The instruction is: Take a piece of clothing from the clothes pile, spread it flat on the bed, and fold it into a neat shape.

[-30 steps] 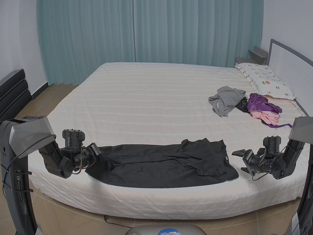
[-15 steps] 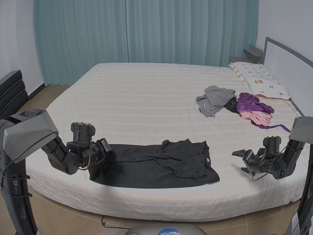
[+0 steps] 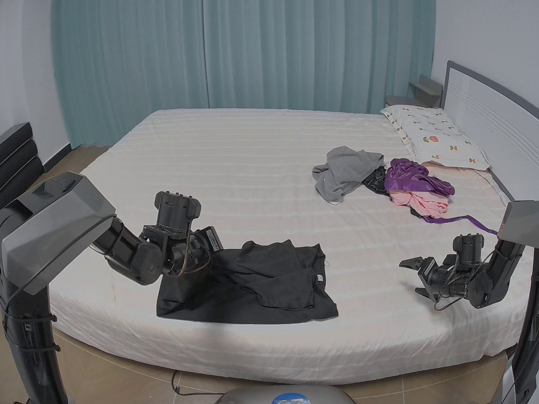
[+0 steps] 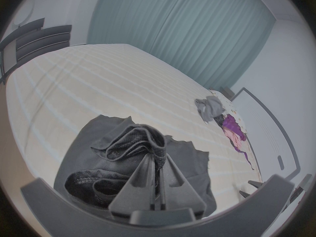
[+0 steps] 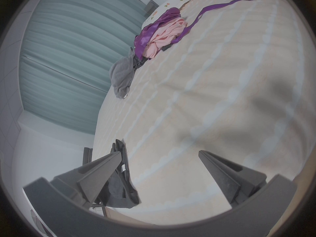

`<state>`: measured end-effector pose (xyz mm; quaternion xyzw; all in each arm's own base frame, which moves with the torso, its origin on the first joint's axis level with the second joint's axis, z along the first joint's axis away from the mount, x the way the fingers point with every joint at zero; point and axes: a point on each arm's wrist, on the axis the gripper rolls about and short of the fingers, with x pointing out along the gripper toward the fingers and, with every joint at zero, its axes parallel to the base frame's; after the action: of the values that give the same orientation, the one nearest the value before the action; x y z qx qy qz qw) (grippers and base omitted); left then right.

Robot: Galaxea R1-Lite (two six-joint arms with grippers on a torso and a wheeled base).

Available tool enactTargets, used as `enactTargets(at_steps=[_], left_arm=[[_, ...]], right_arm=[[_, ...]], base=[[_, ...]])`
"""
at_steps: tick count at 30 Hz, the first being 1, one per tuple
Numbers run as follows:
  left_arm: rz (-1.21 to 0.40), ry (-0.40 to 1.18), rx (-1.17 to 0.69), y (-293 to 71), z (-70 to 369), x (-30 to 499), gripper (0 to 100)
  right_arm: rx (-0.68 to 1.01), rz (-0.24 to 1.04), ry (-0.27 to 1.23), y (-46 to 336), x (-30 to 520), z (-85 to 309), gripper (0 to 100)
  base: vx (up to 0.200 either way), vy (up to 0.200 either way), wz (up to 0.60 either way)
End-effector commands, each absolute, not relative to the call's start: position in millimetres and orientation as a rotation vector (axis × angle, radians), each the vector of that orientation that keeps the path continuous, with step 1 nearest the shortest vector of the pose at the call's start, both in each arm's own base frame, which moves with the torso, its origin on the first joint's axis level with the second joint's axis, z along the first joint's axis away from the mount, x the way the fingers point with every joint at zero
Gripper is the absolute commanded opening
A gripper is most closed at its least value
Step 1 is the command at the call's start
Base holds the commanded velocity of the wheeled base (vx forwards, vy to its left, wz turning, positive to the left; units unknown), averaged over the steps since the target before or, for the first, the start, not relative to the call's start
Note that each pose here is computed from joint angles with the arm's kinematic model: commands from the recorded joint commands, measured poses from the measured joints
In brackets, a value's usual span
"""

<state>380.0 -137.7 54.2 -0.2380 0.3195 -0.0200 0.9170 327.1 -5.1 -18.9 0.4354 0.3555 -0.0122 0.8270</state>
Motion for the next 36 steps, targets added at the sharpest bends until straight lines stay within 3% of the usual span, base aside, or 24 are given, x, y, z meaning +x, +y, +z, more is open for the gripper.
enactTargets(at_steps=[1,12,22,23,36], left_arm=[[-0.075,0.649,-0.484,-153,61,383,0],[-0.087,0.67,-0.436,-188,46,387,0],[-0.063,0.676,-0.45,-208,31,387,0],[-0.062,0.677,-0.457,-209,32,387,100],[-0.013,0.678,-0.558,-201,44,377,100]], right_arm=[[0.924,-0.026,0.756,-5,327,-19,100],[0.923,-0.026,0.756,-5,327,-19,100],[0.923,-0.026,0.756,-5,327,-19,100],[0.923,-0.027,0.759,-5,327,-20,100],[0.919,-0.027,0.763,-5,325,-20,100]], base=[[0.0,-0.2,0.0],[0.0,-0.2,0.0],[0.0,0.0,0.0],[0.0,0.0,0.0],[0.0,0.0,0.0]])
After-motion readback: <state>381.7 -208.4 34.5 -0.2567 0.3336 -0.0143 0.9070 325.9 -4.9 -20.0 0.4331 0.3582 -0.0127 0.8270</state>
